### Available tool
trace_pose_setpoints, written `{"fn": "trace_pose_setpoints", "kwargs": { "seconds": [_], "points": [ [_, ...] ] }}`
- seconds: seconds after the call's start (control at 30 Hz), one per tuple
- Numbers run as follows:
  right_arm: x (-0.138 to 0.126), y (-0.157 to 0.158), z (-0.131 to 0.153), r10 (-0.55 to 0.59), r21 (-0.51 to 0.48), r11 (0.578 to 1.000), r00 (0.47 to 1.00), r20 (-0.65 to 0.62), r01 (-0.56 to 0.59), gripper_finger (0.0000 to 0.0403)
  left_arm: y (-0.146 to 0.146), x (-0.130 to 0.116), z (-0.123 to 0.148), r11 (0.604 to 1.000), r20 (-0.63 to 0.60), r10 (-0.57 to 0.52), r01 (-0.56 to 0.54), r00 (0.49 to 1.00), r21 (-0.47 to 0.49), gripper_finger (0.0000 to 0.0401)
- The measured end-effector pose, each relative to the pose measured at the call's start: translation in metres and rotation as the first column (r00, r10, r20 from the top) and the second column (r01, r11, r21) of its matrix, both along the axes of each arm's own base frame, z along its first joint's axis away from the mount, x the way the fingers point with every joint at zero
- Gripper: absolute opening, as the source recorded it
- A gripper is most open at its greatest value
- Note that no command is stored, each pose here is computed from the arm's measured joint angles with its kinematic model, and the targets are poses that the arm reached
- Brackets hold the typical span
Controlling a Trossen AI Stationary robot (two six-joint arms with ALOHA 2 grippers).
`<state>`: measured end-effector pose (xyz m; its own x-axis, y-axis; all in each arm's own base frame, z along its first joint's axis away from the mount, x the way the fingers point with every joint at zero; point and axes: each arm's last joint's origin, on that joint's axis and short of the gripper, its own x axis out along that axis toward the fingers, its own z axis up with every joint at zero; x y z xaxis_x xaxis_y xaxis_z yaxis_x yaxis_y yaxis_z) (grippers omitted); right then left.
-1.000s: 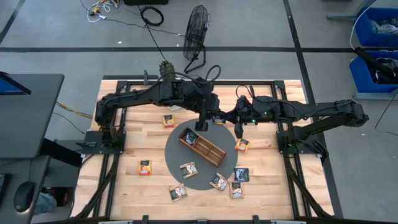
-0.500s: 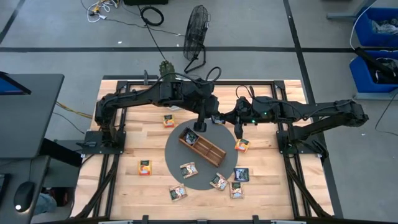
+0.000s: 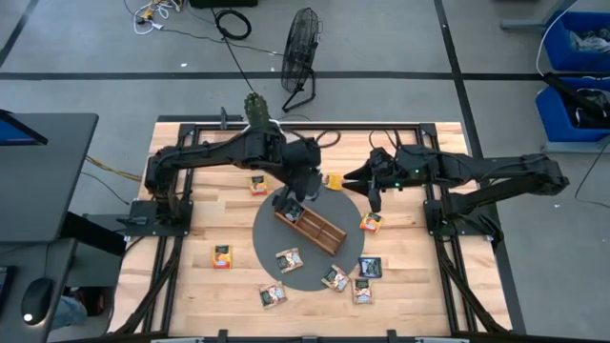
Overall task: Pick & Place Tea
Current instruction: Put the purple tea bag into the left section of the wooden organizer
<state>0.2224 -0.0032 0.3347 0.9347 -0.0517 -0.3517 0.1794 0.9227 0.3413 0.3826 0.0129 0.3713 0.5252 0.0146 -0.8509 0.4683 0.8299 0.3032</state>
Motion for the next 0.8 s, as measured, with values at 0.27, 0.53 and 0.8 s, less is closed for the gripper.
{"fn": "trace_pose_setpoints", "kwargs": {
  "seconds": [0.27,0.53,0.8],
  "points": [
    [-0.012,0.001,-0.006,-0.033,0.033,0.999,0.994,-0.103,0.037,0.0152,-0.009,-0.003,-0.007,1.000,-0.059,-0.001,0.002,0.998,0.020,0.0001],
    [-0.014,0.003,-0.010,-0.082,-0.004,0.997,0.986,-0.142,0.082,0.0153,-0.012,0.009,0.000,0.998,0.090,0.067,-0.068,0.994,0.000,0.0001],
    [-0.015,0.003,-0.010,-0.093,0.018,0.995,0.985,-0.148,0.096,0.0153,-0.016,0.024,-0.001,0.996,0.183,0.021,-0.005,0.983,-0.086,0.0000]
  ]
}}
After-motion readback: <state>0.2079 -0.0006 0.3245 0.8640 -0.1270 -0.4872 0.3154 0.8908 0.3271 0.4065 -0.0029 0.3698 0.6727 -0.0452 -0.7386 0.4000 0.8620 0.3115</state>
